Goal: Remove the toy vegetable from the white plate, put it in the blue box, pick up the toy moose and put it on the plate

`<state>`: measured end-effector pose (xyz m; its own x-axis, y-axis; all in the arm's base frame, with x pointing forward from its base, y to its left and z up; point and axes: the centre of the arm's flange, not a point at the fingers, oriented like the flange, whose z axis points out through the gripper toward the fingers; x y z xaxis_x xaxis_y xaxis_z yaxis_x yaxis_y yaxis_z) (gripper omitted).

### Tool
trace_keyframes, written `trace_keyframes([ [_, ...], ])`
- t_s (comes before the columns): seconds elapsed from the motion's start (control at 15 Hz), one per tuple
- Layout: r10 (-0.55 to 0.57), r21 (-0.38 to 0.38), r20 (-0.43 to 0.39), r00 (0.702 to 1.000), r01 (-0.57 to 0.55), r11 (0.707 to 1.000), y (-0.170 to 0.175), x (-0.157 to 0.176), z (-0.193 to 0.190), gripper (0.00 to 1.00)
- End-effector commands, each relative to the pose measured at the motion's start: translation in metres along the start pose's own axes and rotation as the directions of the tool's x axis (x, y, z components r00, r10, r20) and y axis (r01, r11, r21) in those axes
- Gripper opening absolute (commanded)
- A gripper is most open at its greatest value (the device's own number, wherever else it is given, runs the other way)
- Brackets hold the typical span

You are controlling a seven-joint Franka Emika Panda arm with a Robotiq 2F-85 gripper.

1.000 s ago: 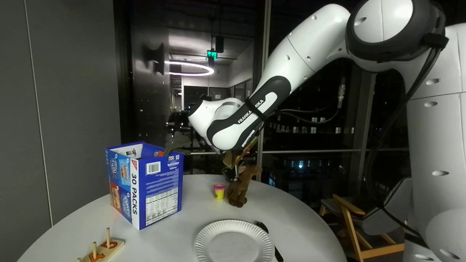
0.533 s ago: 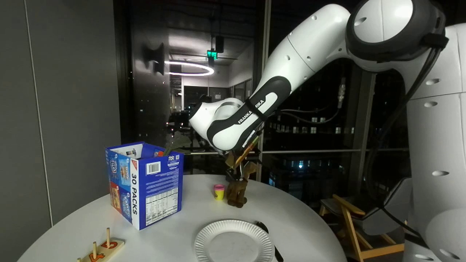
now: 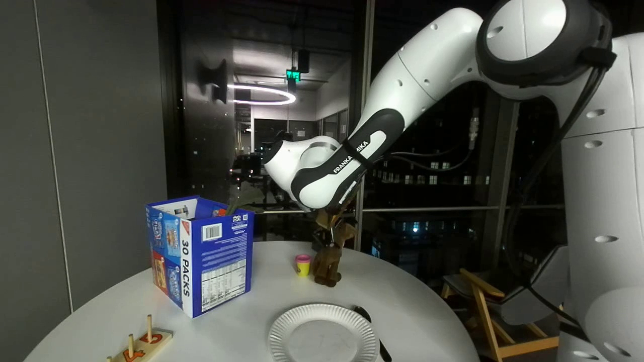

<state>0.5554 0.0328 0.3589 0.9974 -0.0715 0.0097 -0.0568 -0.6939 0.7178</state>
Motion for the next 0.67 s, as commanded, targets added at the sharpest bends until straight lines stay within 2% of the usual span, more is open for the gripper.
trace_keyframes([
  [0.0,-0.102,0.026,-0.061,0.993,0.104,0.994,0.013,0.012,0.002,0.74],
  [0.47,-0.174,0.050,-0.077,0.982,0.178,0.983,0.021,0.012,0.003,0.22],
  [0.6,-0.161,0.049,-0.072,0.984,0.165,0.985,0.025,0.006,-0.005,0.16],
])
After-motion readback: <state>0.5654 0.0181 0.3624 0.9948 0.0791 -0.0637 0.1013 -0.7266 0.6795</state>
